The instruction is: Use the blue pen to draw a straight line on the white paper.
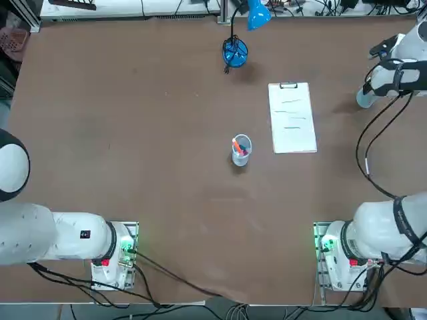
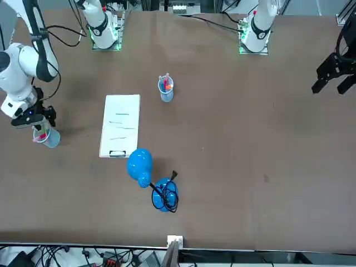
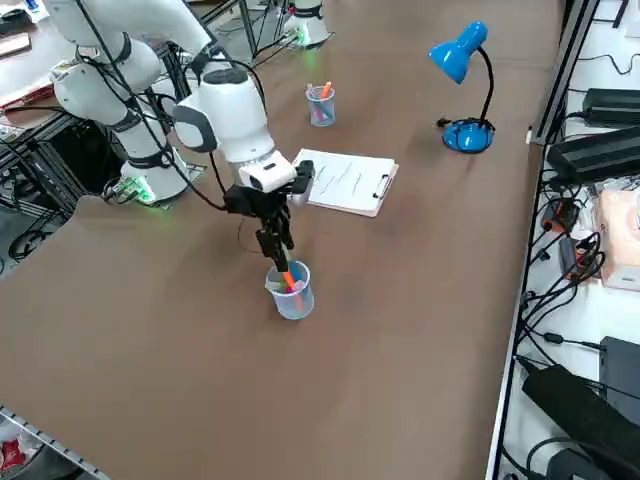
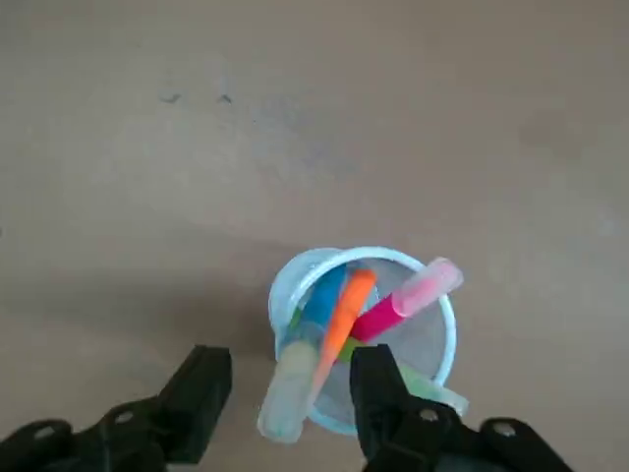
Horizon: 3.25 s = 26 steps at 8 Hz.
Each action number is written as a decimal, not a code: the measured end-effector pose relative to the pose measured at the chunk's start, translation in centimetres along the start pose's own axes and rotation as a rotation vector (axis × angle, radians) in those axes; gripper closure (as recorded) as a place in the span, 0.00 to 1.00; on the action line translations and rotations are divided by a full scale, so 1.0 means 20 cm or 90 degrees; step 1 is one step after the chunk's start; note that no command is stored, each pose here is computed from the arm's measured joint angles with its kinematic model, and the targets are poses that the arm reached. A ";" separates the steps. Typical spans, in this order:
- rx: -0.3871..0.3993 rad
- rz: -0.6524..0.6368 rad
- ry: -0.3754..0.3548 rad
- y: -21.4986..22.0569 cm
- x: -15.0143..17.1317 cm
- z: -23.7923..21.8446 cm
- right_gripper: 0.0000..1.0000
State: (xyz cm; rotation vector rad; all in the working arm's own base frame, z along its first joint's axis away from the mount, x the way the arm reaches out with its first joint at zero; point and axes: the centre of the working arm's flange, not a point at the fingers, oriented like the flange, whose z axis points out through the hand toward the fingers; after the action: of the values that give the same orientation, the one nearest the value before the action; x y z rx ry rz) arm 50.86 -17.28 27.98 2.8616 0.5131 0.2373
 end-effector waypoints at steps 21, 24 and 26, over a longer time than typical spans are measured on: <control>-0.011 -0.025 0.008 0.03 0.04 0.01 0.66; -0.017 -0.022 0.014 0.05 0.05 -0.01 0.78; -0.017 -0.022 0.014 0.05 0.05 -0.02 0.78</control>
State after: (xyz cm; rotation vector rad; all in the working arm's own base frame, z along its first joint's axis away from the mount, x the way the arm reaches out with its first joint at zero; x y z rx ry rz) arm 52.14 -17.75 28.65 2.8238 0.5595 0.2690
